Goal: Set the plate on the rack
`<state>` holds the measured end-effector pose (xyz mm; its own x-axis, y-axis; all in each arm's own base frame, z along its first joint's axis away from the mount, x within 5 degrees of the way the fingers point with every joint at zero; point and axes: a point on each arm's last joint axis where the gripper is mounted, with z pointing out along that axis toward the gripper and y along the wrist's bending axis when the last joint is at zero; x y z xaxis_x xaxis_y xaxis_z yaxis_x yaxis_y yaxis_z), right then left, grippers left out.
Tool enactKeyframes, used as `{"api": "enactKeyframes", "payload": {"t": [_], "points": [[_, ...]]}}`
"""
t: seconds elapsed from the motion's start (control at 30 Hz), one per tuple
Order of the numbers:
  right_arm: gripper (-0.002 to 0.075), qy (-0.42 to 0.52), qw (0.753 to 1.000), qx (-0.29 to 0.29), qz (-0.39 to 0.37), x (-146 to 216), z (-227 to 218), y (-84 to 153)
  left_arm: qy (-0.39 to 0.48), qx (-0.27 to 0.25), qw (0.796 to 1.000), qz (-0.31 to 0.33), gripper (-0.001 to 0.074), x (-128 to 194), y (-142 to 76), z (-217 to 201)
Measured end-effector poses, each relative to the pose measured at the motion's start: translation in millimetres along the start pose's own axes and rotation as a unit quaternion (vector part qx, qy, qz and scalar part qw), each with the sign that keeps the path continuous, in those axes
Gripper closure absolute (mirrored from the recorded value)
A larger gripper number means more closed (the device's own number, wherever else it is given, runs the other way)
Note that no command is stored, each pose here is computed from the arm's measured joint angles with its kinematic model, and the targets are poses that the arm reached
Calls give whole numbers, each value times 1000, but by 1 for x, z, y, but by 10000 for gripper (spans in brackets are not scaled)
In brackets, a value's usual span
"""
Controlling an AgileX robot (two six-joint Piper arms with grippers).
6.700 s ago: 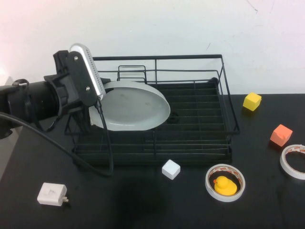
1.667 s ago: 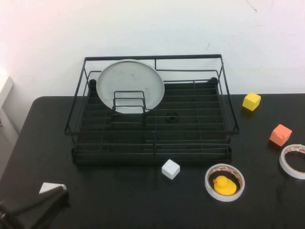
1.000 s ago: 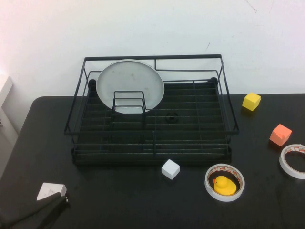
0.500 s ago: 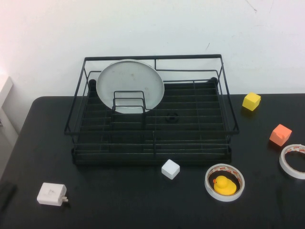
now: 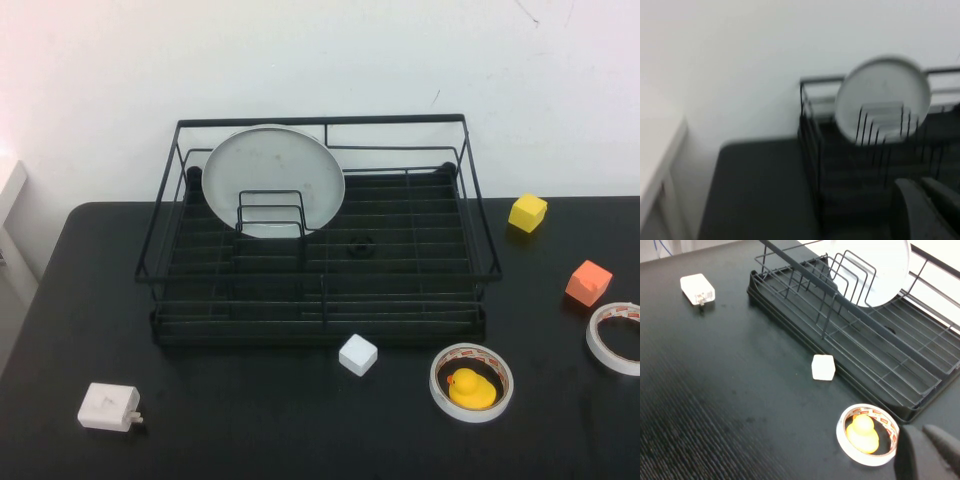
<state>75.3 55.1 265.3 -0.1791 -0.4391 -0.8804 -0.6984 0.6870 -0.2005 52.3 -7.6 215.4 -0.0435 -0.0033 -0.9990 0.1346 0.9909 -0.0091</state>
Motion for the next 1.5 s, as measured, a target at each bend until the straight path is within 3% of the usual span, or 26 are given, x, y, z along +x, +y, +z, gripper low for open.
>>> {"api": "enactKeyframes", "payload": {"t": [0.1,0.47,1.5], "points": [[728,0,1000,0,1,0,0,0,17,-6,1000,-23,735,21,1,4],[728,-1,1000,0,1,0,0,0,111,-11,992,-52,735,39,1,2],[728,-1,1000,0,1,0,0,0,113,-4,993,-36,735,39,0,2]]}}
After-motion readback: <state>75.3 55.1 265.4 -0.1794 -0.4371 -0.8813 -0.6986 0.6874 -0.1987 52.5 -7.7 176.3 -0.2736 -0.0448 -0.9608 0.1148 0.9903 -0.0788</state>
